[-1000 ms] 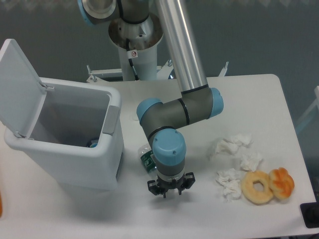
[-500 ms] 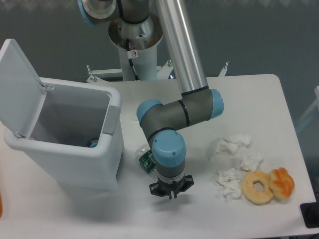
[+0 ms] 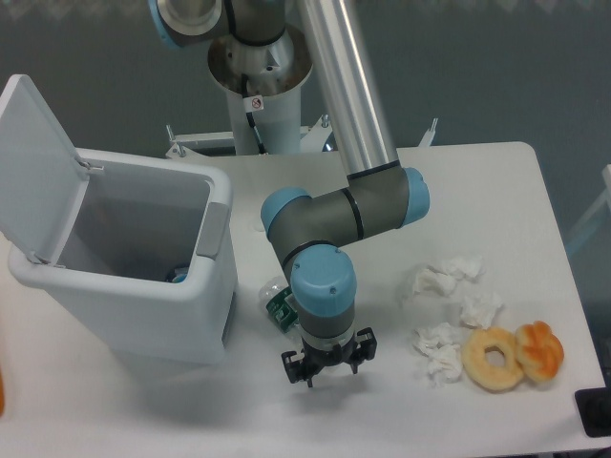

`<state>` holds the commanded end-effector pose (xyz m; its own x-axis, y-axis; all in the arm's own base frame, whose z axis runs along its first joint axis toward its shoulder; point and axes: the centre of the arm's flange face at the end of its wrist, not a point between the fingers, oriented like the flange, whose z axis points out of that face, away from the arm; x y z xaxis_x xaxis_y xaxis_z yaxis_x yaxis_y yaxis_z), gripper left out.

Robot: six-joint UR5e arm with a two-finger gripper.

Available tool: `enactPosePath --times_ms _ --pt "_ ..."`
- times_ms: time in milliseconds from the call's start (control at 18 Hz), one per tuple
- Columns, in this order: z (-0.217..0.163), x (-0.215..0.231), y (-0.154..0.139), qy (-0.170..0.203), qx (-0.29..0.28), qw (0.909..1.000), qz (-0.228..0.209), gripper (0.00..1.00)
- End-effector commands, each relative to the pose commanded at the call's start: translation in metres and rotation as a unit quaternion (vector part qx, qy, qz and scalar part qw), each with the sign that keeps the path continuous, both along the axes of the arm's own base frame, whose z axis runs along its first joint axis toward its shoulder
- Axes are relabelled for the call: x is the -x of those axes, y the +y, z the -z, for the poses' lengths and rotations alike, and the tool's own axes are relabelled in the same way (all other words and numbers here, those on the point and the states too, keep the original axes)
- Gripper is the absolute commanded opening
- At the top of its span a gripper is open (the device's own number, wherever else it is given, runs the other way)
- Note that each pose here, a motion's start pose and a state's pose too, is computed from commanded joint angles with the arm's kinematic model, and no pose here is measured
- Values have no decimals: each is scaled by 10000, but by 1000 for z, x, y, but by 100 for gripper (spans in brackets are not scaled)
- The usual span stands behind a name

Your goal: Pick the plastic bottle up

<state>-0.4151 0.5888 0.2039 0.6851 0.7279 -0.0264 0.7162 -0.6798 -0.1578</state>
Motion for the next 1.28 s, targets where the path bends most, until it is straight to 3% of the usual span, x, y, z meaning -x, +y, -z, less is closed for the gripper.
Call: enactPosePath --times_ms 278,722,1000,1278 --pt "6 2 -5 80 144 9991 -381 88" --pt "16 -2 -9 16 215 9981 -581 85" --pt "20 -2 -9 -8 222 9971 -733 47" --pt "20 -3 -10 -20 219 9969 -755 32"
